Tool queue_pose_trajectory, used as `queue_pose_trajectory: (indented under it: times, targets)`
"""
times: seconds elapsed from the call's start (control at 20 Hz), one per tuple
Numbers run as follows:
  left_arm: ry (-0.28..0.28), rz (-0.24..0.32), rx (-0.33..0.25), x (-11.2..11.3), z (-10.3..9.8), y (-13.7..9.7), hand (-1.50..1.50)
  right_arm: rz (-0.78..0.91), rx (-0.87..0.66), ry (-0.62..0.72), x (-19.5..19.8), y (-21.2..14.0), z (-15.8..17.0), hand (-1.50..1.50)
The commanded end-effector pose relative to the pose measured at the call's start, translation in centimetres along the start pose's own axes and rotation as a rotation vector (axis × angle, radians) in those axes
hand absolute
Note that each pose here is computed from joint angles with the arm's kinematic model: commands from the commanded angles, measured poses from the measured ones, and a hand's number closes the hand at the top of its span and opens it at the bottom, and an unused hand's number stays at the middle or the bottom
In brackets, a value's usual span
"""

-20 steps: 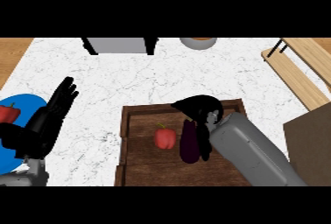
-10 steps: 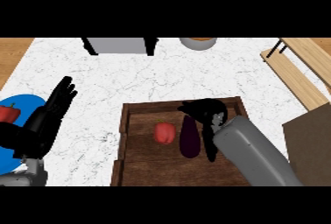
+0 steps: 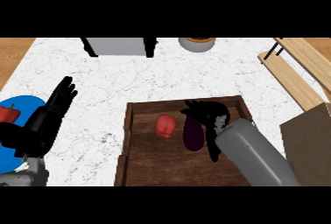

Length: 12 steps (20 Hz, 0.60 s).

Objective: Pick the eggplant from the tray and place it in the tiered shelf

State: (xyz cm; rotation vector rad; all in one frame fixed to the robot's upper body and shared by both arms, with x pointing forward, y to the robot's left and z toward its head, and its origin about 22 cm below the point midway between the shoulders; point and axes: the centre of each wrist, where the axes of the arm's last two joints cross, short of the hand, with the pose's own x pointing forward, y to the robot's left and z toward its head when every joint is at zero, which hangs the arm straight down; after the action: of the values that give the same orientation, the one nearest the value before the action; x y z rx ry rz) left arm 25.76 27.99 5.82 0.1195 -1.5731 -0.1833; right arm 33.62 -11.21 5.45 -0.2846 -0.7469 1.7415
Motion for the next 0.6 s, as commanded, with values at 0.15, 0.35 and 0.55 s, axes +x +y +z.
queue_pose_trajectory:
  times: [0.15, 0.35, 0.55]
  targets:
    - [0.011, 0.001, -0.001, -0.1, 1.1, -0.1, 0.0, -0.057, 0.096, -0.015, -2.3, 4.9, -2.2, -1.5]
    - [0.001, 0.024, -0.004, 0.0, -0.8, 0.5, 0.0, -0.035, 0.059, -0.004, -1.3, 5.5, -2.9, -1.5]
    - [-0.012, 0.007, -0.003, 0.2, 1.0, -0.2, 0.0, 0.001, -0.076, -0.001, -3.3, 6.3, -2.5, 1.5]
